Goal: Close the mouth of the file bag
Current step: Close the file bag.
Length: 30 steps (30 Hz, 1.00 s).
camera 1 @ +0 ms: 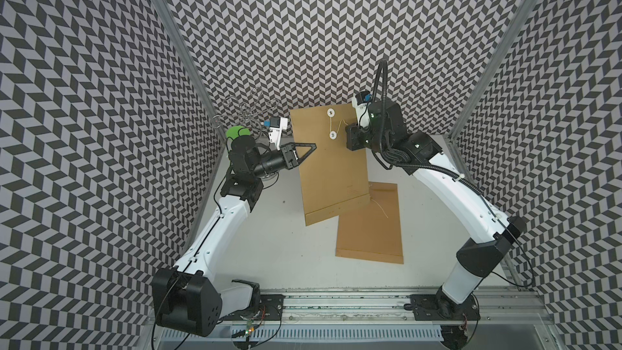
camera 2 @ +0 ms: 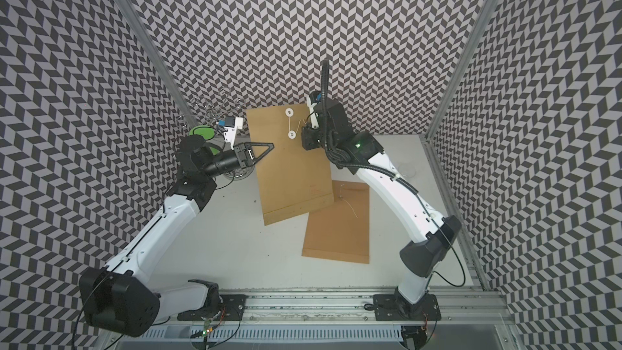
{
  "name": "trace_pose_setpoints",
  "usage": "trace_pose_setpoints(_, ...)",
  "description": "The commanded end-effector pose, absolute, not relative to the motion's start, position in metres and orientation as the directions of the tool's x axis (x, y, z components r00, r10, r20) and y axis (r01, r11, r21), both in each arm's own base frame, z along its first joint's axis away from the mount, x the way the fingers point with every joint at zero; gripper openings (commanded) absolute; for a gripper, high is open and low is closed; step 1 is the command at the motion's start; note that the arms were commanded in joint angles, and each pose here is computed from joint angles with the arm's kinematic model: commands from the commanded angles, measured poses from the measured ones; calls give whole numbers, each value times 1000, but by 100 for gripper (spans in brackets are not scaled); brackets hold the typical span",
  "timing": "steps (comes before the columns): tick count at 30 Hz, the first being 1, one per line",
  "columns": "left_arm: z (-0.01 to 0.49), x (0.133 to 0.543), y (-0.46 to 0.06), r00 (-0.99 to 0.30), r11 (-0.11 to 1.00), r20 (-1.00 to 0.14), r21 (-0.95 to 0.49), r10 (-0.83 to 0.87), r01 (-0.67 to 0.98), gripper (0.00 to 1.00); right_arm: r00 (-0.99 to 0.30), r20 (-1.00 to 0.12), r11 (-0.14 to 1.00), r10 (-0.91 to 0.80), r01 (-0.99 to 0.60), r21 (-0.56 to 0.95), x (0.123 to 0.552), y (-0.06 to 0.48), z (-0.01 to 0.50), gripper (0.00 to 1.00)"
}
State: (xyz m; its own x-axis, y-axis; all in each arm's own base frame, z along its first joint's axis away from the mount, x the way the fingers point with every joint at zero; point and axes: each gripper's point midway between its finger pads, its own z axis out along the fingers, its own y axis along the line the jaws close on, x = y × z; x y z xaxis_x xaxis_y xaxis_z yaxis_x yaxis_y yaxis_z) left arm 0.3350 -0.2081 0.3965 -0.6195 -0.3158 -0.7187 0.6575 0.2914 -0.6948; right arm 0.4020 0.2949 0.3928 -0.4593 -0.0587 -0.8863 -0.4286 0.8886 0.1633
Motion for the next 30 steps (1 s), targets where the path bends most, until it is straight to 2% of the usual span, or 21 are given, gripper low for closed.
trace_pose_setpoints(1,408,340,-205,-597,316,-731,-682,-331,660,0,-395,-918,895,-22,-417,158,394,283,419,0)
trace_pose_setpoints(8,401,340,-206,-608,333,-723,-690,-327,642,0,-345,-938,925,-29,-364,106,402,272,436,0)
trace_pose_setpoints(16,403,327,-220,-612,301,-735,-678,-293,670,0,-306,-952,948,-30,-311,71,422,272,451,0)
trace_pose_setpoints(30,395,318,-234,-632,260,-723,-690,-277,675,0,-302,-953,926,-23,-365,93,420,302,451,0)
